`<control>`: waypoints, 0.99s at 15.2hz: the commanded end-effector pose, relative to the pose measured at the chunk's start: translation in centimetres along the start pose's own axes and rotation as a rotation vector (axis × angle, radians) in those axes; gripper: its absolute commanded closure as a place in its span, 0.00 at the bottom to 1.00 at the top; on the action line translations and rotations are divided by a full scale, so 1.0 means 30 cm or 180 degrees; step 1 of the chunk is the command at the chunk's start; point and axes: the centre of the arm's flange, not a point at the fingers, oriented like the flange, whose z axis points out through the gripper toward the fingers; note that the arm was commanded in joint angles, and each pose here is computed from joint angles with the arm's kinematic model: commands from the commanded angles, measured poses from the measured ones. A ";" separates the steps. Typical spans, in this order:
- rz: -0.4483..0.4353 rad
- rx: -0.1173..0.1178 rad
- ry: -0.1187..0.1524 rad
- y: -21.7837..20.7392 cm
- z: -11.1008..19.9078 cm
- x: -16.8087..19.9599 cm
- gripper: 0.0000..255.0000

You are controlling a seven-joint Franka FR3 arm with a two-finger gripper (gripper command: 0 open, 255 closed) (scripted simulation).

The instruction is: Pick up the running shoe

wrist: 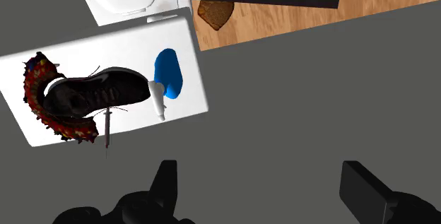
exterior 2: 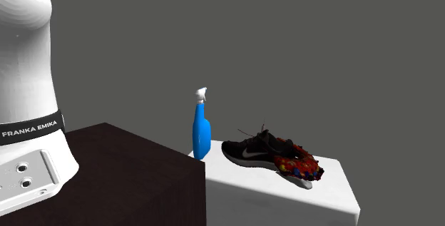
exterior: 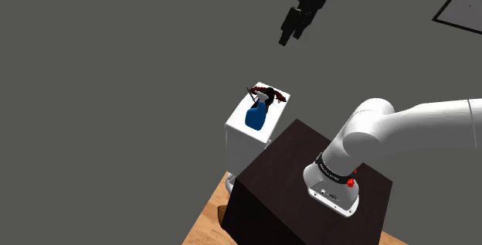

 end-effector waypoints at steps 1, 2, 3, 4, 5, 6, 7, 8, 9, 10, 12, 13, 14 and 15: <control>0.0000 0.0000 0.0000 0.000 0.000 0.000 0.00; 0.0022 0.0008 0.0008 0.027 0.034 0.008 0.00; 0.0043 0.0016 0.0016 0.054 0.069 0.016 0.00; 0.0065 0.0024 0.0025 0.081 0.103 0.025 0.00; 0.0086 0.0032 0.0033 0.108 0.138 0.033 0.00; 0.0108 0.0040 0.0041 0.135 0.173 0.041 0.00; 0.0130 0.0048 0.0049 0.161 0.207 0.048 0.00; 0.0151 0.0056 0.0058 0.188 0.242 0.056 0.00; 0.0173 0.0064 0.0066 0.215 0.277 0.064 0.00; 0.0195 0.0072 0.0074 0.242 0.311 0.071 0.00; 0.0238 0.0088 0.0090 0.295 0.381 0.086 0.00; 0.0259 0.0096 0.0099 0.321 0.416 0.093 0.00; 0.0281 0.0105 0.0107 0.348 0.451 0.101 0.00; 0.0303 0.0113 0.0115 0.374 0.486 0.108 0.00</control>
